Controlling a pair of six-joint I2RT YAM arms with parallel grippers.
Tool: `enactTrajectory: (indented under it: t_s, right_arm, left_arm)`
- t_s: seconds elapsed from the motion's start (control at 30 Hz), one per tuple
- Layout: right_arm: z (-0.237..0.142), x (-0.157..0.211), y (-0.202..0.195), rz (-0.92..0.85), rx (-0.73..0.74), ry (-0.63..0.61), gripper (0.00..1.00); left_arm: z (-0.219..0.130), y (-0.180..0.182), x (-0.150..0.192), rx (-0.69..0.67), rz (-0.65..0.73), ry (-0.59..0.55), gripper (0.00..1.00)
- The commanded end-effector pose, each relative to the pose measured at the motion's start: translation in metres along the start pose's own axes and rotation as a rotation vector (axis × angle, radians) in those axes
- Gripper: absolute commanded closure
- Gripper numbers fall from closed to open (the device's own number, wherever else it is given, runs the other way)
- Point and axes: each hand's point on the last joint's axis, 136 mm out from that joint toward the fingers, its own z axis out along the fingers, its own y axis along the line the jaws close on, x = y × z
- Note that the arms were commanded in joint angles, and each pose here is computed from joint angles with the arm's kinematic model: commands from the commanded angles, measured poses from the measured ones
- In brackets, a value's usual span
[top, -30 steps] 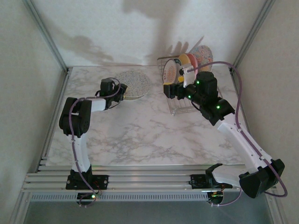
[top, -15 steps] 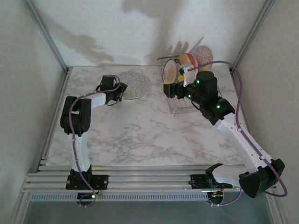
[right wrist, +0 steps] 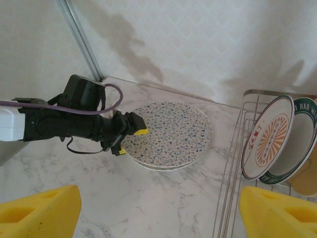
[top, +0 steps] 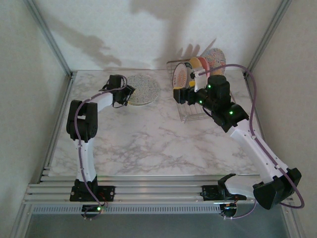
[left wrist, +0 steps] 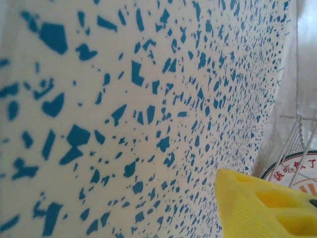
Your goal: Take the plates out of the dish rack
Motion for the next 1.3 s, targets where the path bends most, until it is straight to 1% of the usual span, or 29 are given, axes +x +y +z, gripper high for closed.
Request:
enactTrajectory:
  t_s: [0.0,0.23,0.7,1.07,1.27]
  right_arm:
    - [-0.003,-0.014,0.004,-0.002,0.0,-0.031,0.17]
    - [-0.001,-0.013,0.004,0.002,-0.002,-0.031,0.17]
    - [0.001,-0.01,0.003,0.004,0.001,-0.025,0.17]
    - [0.003,-0.015,0.004,0.008,-0.008,-0.034,0.17]
    - [0.005,-0.014,0.003,0.008,-0.003,-0.033,0.17]
  left_arm:
    - [0.0,0.015,-0.011,-0.089,0.017,-0.032,0.39]
    - [-0.006,0.02,-0.015,-0.154,0.028,-0.046,0.38]
    - [-0.011,0.027,-0.022,-0.186,0.018,-0.062,0.37]
    - [-0.02,0.026,-0.025,-0.185,0.016,-0.078,0.38]
    - [-0.032,0.012,-0.028,-0.148,0.0,-0.105,0.39]
